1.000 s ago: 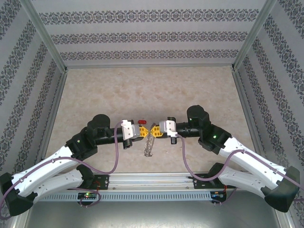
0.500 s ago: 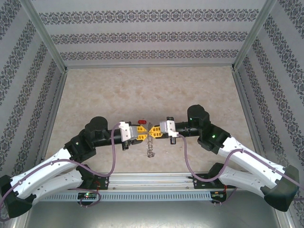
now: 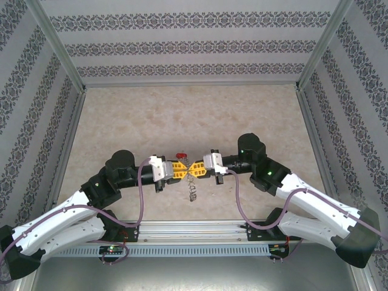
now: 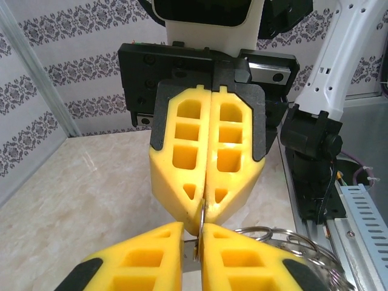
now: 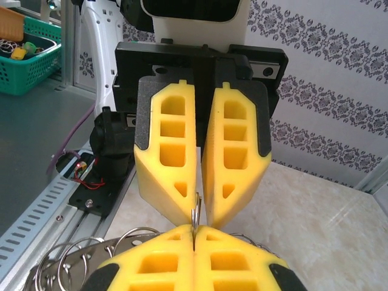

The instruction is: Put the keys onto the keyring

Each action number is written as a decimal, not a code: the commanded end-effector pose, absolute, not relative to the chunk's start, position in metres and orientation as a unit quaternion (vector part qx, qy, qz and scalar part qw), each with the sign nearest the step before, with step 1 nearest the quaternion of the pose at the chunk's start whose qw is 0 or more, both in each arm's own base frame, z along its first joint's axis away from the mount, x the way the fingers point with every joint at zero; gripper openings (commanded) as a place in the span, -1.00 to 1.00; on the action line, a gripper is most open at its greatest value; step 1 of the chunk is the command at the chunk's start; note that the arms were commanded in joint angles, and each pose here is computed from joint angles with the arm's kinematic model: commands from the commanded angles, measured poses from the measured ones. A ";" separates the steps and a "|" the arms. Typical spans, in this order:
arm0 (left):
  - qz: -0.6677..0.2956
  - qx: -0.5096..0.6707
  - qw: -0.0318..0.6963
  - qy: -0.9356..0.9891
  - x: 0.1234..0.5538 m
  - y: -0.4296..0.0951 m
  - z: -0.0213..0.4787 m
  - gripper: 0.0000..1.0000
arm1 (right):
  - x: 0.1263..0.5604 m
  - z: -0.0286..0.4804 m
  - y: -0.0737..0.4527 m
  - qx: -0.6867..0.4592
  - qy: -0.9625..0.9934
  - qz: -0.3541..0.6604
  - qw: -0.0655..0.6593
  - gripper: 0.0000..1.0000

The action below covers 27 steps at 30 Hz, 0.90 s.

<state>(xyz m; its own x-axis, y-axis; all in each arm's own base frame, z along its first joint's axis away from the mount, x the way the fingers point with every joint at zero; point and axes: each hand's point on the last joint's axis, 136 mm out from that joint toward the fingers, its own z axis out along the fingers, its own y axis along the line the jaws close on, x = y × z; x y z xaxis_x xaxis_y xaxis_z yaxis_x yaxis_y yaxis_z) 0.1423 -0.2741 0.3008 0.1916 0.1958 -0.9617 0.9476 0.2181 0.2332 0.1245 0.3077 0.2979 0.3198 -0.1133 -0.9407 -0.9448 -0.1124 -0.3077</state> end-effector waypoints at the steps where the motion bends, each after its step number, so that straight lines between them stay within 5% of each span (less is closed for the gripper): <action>1: -0.348 0.528 0.574 0.521 0.135 -0.276 0.310 -0.80 | 0.110 0.308 0.309 -0.634 0.383 0.428 0.518 -1.00; 3: -0.348 0.528 0.574 0.520 0.135 -0.276 0.311 -1.00 | 0.111 0.306 0.310 -0.634 0.386 0.426 0.517 -1.00; 7: -0.343 0.529 0.573 0.524 0.135 -0.275 0.308 -1.00 | 0.115 0.304 0.308 -0.630 0.399 0.414 0.521 -1.00; 11: -0.321 0.516 0.580 0.543 0.144 -0.269 0.306 -1.00 | 0.125 0.300 0.305 -0.616 0.431 0.391 0.531 -0.38; 15: -0.290 0.488 0.580 0.584 0.159 -0.260 0.295 -1.00 | 0.147 0.293 0.297 -0.580 0.494 0.360 0.538 -0.15; 27: -0.216 0.328 0.613 0.685 0.185 -0.195 0.267 -1.00 | 0.249 0.219 0.273 -0.450 0.744 0.242 0.431 -0.11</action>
